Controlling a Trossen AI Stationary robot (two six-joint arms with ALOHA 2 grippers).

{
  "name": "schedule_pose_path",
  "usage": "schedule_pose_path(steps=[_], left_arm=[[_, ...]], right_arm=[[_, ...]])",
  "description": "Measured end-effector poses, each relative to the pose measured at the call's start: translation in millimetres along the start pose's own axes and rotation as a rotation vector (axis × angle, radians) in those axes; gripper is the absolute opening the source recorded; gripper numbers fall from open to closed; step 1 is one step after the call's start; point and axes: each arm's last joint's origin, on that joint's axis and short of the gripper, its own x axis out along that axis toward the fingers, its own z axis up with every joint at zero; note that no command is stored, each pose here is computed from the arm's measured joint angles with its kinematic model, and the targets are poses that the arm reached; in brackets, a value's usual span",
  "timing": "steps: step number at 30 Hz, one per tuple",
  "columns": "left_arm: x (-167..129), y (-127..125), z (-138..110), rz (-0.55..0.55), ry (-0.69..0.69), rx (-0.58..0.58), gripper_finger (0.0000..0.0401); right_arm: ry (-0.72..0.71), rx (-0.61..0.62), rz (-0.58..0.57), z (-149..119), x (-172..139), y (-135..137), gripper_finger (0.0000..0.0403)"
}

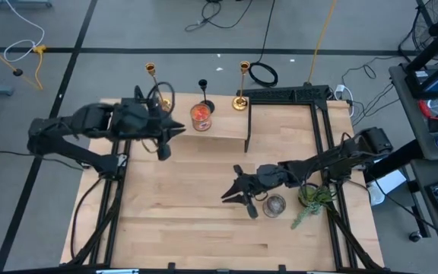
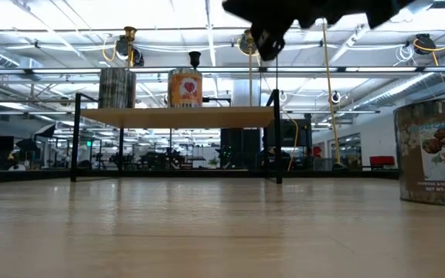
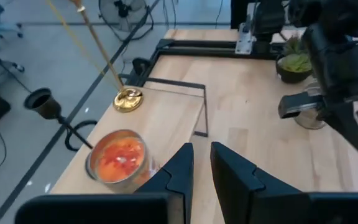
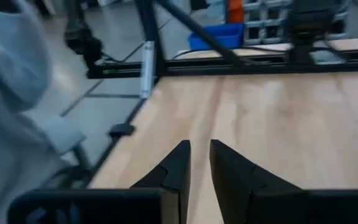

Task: Pick & Place candle stick holders
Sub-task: Put the brown scented candle on the shelf aligned with the right golden candle holder

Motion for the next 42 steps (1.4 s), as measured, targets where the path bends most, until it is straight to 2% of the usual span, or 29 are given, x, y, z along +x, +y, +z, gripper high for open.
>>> schedule_pose_path(steps=[5,9,17,21,25,31,34,37,42], left_arm=[[6,-20,-30,-0.019,-0.058,0.008,0.0060],[22,-37,-65,-0.073,-0.083,0.000,0.0060],[43,-61,-117,-0.149,-0.053,-0.002,0.0060],[44,-67,-126,-0.172,-0.028,0.016,0.0060],[43,-70,-126,-0.188,-0.045,0.022,0.0060],[44,-71,-124,-0.183,-0.059,0.052,0.0060],[45,-71,-125,-0.181,-0.051,0.057,0.0060],[45,-71,-125,-0.181,-0.055,0.055,0.0060],[45,-71,-125,-0.181,-0.052,0.045,0.0060]], right_arm=[[0.077,-0.020,0.021,14,4,12,0.0055],[0.097,-0.029,-0.050,23,5,13,0.0055],[0.202,-0.179,-0.048,14,2,18,0.0054],[0.283,-0.080,-0.180,12,-10,18,0.0054],[0.443,0.085,-0.280,6,-34,18,0.0060],[0.638,0.305,-0.387,-6,-60,21,0.0097],[0.694,0.372,-0.392,-10,-64,23,0.0119],[0.768,0.387,-0.407,-14,-71,25,0.0132],[0.922,0.430,-0.510,-24,-86,23,0.0131]])
